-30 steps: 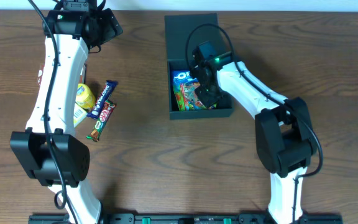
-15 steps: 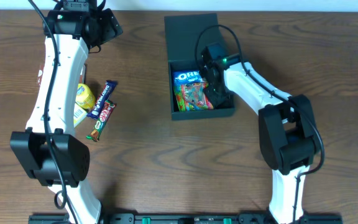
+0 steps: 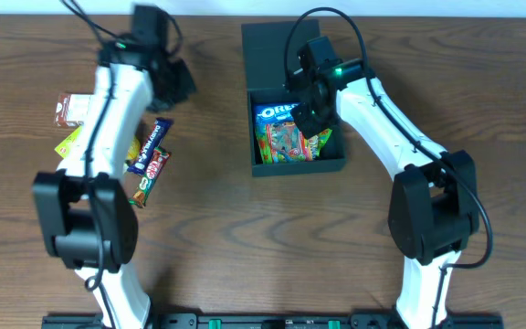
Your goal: Pack container
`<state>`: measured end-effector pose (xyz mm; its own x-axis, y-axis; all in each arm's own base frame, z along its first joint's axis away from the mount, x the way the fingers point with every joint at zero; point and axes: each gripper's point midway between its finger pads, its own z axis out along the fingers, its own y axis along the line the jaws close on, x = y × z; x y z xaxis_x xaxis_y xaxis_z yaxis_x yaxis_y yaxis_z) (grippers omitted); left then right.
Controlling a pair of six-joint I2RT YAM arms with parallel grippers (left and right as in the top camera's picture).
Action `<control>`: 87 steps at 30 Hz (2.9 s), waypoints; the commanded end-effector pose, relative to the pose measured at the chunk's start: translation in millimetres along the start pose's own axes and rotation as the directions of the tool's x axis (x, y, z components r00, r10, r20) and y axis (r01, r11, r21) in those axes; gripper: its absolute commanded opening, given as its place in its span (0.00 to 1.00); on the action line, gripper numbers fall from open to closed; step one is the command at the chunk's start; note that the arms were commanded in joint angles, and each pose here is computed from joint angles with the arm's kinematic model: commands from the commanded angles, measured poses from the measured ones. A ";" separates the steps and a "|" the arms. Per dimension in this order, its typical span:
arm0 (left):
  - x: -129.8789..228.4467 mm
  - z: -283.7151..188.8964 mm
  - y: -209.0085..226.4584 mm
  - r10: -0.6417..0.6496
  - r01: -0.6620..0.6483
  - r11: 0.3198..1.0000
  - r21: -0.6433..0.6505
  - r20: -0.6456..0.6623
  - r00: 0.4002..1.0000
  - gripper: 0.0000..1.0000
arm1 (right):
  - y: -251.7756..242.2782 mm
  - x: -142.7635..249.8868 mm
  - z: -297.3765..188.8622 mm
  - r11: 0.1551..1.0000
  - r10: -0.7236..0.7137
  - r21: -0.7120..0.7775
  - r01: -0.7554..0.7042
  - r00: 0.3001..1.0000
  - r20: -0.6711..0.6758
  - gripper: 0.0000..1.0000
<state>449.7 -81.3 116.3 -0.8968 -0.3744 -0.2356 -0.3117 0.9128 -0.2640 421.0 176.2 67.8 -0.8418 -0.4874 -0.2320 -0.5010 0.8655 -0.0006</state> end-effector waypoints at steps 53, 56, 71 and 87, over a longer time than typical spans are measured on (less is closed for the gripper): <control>78.0 55.5 -63.3 0.090 -0.066 0.983 0.172 -0.136 0.987 0.18 | 47.2 -3.3 0.6 0.984 0.004 -0.176 -0.003 1.000 0.005 0.01; 77.5 55.5 -63.0 0.090 -0.066 0.983 0.172 -0.136 0.987 0.18 | 39.6 2.8 -12.9 0.985 -0.009 -0.172 0.009 1.000 0.000 0.01; 77.9 55.5 -62.9 0.089 -0.065 0.983 0.172 -0.137 0.987 0.18 | 23.5 62.0 46.6 0.996 -0.051 -0.074 0.042 0.991 -0.124 0.01; 77.9 55.1 -62.4 0.107 -0.083 0.981 0.174 -0.134 0.985 0.06 | 26.5 24.5 14.7 0.996 0.014 -0.093 -0.017 0.999 -0.034 0.01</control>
<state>419.5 -176.4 63.6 -0.9548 -0.2642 -0.1366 -0.1899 0.8951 -0.4035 374.0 173.4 22.0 -0.8542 -0.5052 -0.1229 -0.5130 0.8574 0.0411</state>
